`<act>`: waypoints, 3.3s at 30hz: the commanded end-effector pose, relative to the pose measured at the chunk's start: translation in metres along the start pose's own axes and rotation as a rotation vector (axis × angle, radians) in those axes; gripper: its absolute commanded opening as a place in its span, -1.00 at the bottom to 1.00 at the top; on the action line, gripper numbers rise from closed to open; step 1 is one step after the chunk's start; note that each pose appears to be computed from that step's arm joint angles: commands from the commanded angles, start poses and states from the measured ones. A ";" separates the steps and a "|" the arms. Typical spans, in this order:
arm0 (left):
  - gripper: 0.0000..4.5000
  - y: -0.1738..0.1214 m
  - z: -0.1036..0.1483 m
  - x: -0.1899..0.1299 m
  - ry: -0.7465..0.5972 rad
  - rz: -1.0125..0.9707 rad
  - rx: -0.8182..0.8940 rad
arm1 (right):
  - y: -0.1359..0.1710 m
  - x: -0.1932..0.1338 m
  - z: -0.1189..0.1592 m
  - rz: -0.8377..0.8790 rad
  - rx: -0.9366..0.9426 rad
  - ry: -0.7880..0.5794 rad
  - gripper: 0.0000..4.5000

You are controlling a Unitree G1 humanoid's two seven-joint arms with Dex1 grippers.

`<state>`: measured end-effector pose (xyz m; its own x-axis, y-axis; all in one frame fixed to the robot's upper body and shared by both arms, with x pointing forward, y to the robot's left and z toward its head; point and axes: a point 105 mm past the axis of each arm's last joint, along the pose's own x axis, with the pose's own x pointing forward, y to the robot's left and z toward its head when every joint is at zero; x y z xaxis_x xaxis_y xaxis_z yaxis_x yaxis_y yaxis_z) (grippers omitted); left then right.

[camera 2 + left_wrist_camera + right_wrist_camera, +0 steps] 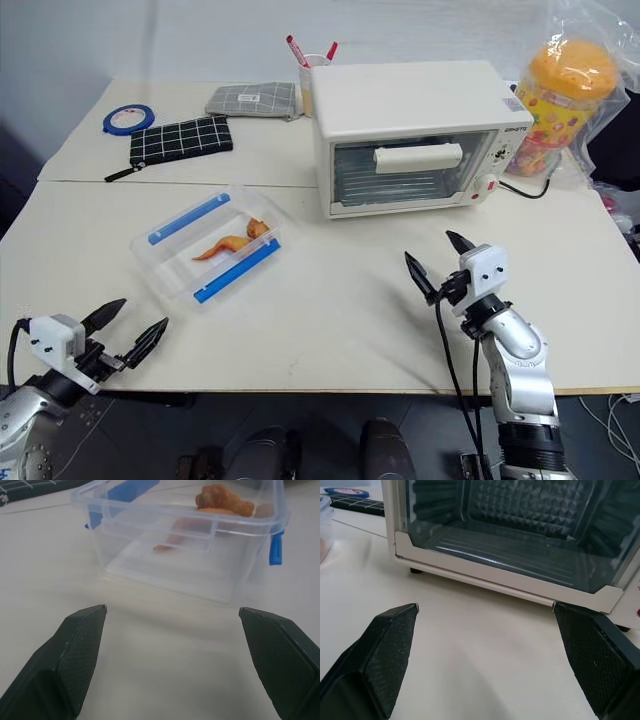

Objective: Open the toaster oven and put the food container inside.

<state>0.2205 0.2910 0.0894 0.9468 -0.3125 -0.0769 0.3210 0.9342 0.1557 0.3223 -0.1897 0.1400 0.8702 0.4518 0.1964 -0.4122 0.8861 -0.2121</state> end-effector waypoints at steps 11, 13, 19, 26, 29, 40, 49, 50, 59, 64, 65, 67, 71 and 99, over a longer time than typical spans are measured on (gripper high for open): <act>1.00 0.028 0.093 -0.005 -0.192 -0.255 -0.120 | -0.018 -0.038 0.043 0.170 -0.045 -0.001 0.99; 1.00 0.028 0.120 -0.001 -0.223 -0.313 -0.106 | -0.029 -0.046 0.044 0.179 -0.064 0.035 0.99; 1.00 -0.001 0.155 0.034 -0.267 -0.572 -0.139 | -0.060 -0.026 0.047 0.223 -0.117 0.047 0.99; 1.00 -0.037 0.165 0.071 -0.305 -0.732 -0.122 | -0.089 0.023 0.059 0.261 -0.112 0.005 0.99; 1.00 -0.045 0.163 0.076 -0.301 -0.759 -0.115 | -0.094 0.034 0.061 0.279 -0.110 -0.001 0.99; 1.00 -0.060 0.146 0.083 -0.277 -0.773 -0.150 | -0.071 0.051 0.085 0.397 -0.143 -0.144 0.99; 1.00 -0.067 0.138 0.097 -0.261 -0.801 -0.136 | -0.042 0.027 0.070 0.519 -0.210 -0.076 0.99; 1.00 -0.068 0.139 0.099 -0.261 -0.808 -0.130 | -0.040 0.025 0.069 0.525 -0.212 -0.066 0.99; 0.46 -0.103 0.167 0.141 -0.365 -0.928 -0.008 | -0.026 -0.007 0.037 0.550 -0.269 0.048 1.00; -0.23 -0.123 0.184 0.181 -0.428 -0.908 0.042 | -0.028 -0.005 0.038 0.524 -0.285 0.039 1.00; -0.40 -0.126 0.185 0.187 -0.429 -0.904 0.062 | -0.028 -0.005 0.037 0.523 -0.287 0.039 1.00; -0.65 -0.133 0.187 0.200 -0.429 -0.882 0.067 | -0.028 -0.005 0.037 0.521 -0.293 0.038 1.00; -0.99 -0.152 0.182 0.214 -0.424 -0.896 0.096 | -0.027 -0.007 0.037 0.511 -0.302 0.035 1.00; -0.99 -0.228 0.099 0.218 -0.138 -1.048 0.441 | -0.048 -0.135 0.026 0.058 -0.227 0.258 1.00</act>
<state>0.3601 -0.0024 0.1362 0.2074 -0.9451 -0.2525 0.9154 0.0965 0.3908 0.2179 -0.2938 0.1325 0.8955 0.4281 -0.1221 -0.4383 0.8001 -0.4096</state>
